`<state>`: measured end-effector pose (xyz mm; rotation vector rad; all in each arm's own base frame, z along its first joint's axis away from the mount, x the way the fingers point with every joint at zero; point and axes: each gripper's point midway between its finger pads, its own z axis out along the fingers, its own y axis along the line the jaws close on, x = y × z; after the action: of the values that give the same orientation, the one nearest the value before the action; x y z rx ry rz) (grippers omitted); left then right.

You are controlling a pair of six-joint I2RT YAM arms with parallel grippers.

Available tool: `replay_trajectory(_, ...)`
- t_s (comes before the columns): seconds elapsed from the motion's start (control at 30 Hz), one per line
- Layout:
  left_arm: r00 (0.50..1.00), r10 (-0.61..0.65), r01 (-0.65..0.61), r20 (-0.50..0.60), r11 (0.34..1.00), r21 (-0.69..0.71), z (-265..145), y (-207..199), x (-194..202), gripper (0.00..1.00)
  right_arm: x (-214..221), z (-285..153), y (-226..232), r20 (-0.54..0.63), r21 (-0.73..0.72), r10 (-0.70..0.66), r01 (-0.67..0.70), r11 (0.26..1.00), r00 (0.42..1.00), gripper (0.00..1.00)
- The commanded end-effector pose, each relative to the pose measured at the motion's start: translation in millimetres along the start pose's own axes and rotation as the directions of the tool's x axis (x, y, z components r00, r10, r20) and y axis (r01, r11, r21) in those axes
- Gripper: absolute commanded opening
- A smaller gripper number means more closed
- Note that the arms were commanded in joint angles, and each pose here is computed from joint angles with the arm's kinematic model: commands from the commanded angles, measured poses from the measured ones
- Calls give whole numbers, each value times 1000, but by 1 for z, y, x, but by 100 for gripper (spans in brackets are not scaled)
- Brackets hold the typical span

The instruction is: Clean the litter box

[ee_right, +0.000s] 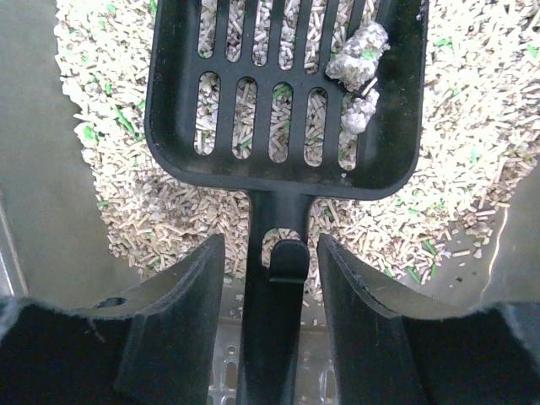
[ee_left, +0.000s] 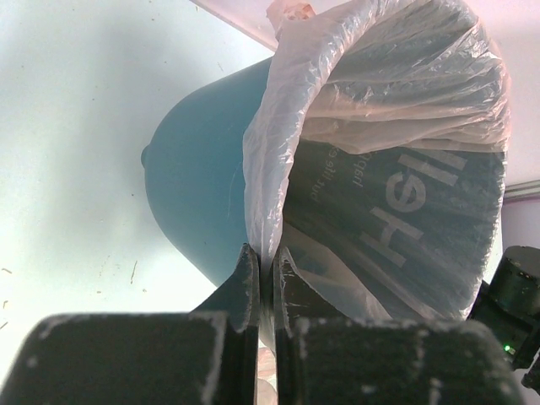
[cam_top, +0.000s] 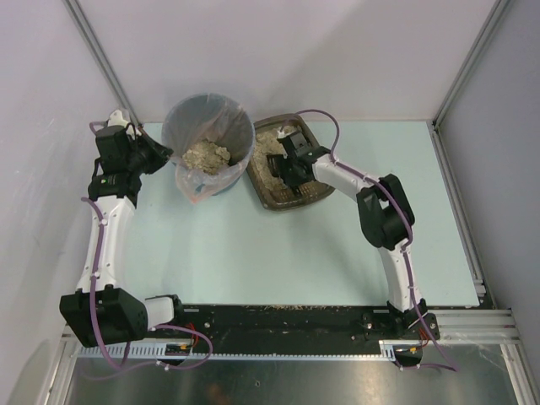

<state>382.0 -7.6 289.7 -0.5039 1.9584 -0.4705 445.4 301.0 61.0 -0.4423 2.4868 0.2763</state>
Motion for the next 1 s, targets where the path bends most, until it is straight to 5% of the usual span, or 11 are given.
replay_trajectory(0.0, 996, 34, -33, -77, 999, 8, -4, 3, 23, 0, -10, -26, -1, 47, 32, -17, 15, 999, 999, 50)
replay_trajectory(0.33, 996, 33, -33, -86, 999, 2, -3, 6, 27, 0, -31, -57, -14, 99, 87, -89, 80, 993, 991, 0)
replay_trajectory(0.7, 996, 41, -42, -85, 999, -10, -2, 9, 27, 0, -25, -87, -47, 158, 225, -348, 310, 924, 924, 0)
replay_trajectory(0.97, 996, 34, -35, -77, 999, -16, -1, 11, 23, 0, -34, -91, -23, 230, 193, -340, 299, 934, 912, 0)
